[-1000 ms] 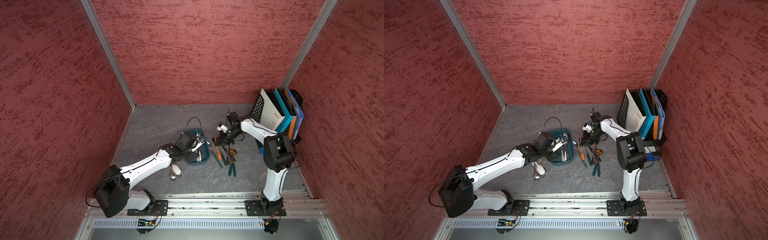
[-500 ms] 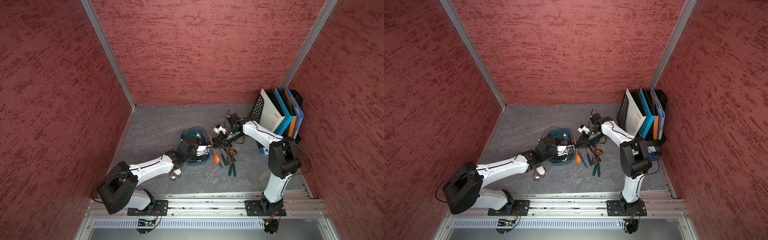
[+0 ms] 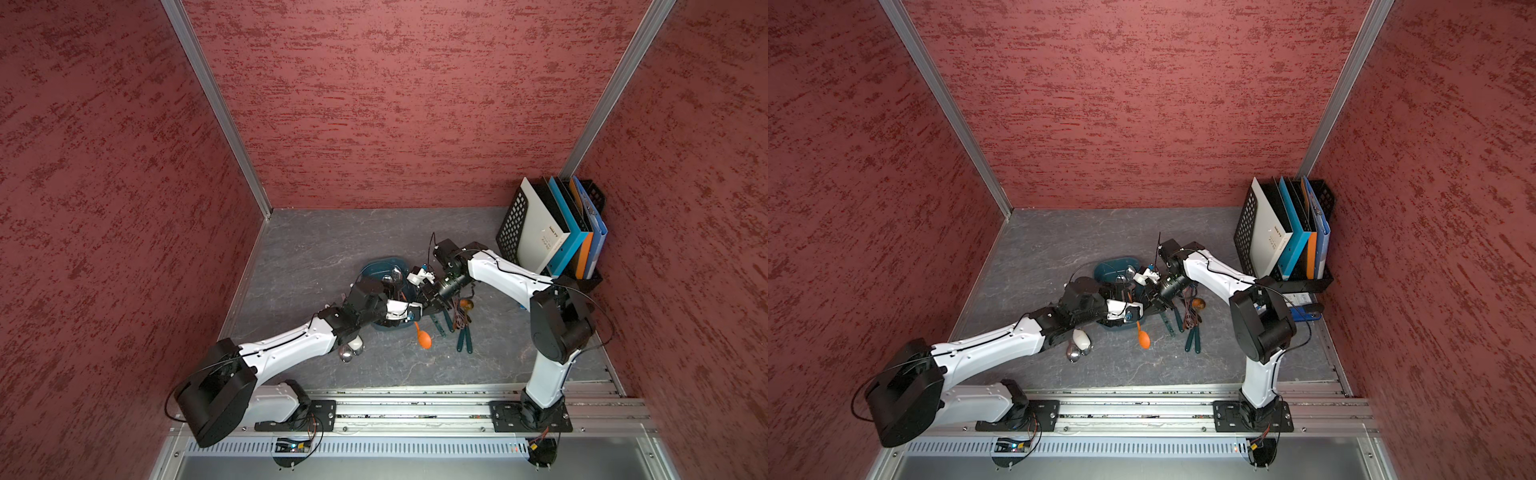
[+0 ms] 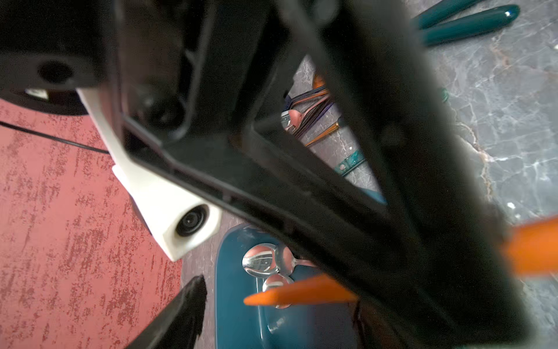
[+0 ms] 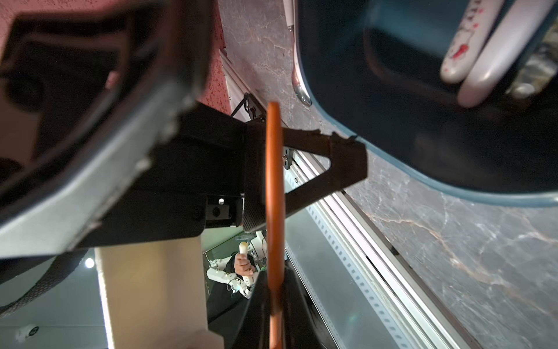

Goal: Put the spoon into the storage box
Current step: Place the spoon in the storage box.

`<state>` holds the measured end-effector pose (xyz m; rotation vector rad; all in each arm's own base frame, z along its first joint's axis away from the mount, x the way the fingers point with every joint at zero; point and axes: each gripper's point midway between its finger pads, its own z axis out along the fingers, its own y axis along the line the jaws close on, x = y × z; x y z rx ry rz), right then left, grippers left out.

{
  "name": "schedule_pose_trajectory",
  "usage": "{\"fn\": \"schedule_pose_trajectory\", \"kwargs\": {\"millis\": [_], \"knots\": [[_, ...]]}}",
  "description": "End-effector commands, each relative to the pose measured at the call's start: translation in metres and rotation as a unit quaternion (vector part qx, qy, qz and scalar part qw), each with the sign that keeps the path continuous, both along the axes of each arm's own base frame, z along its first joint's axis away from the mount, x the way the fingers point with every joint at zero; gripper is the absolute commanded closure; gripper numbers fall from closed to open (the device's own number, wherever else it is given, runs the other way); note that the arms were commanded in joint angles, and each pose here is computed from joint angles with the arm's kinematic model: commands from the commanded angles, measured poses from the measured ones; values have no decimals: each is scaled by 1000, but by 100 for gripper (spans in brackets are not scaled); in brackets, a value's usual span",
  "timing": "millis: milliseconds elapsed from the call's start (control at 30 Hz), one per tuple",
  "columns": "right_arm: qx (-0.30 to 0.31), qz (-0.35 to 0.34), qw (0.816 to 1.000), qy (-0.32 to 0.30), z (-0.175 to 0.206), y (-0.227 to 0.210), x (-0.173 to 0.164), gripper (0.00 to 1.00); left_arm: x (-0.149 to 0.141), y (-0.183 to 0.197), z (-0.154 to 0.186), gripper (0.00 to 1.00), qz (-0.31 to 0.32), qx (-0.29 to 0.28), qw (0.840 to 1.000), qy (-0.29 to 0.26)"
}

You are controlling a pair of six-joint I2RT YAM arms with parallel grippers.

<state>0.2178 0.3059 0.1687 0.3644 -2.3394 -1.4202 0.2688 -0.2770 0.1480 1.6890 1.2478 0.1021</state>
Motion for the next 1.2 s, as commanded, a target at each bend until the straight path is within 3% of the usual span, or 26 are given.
{"fn": "schedule_pose_trajectory", "kwargs": {"millis": [0, 633, 1033, 1167], "knots": [[11, 11, 1000, 10, 3, 4, -4, 96, -14, 5, -9, 27, -21, 30, 999, 1], [-32, 51, 998, 13, -8, 10, -21, 96, -32, 1, -37, 36, -62, 104, 992, -14], [-42, 59, 997, 8, -13, 12, -19, 96, -39, -5, -43, 73, -70, 115, 991, -20], [-43, 60, 997, 11, -15, 12, -18, 96, -39, -6, -42, 81, -71, 114, 991, -25]]}}
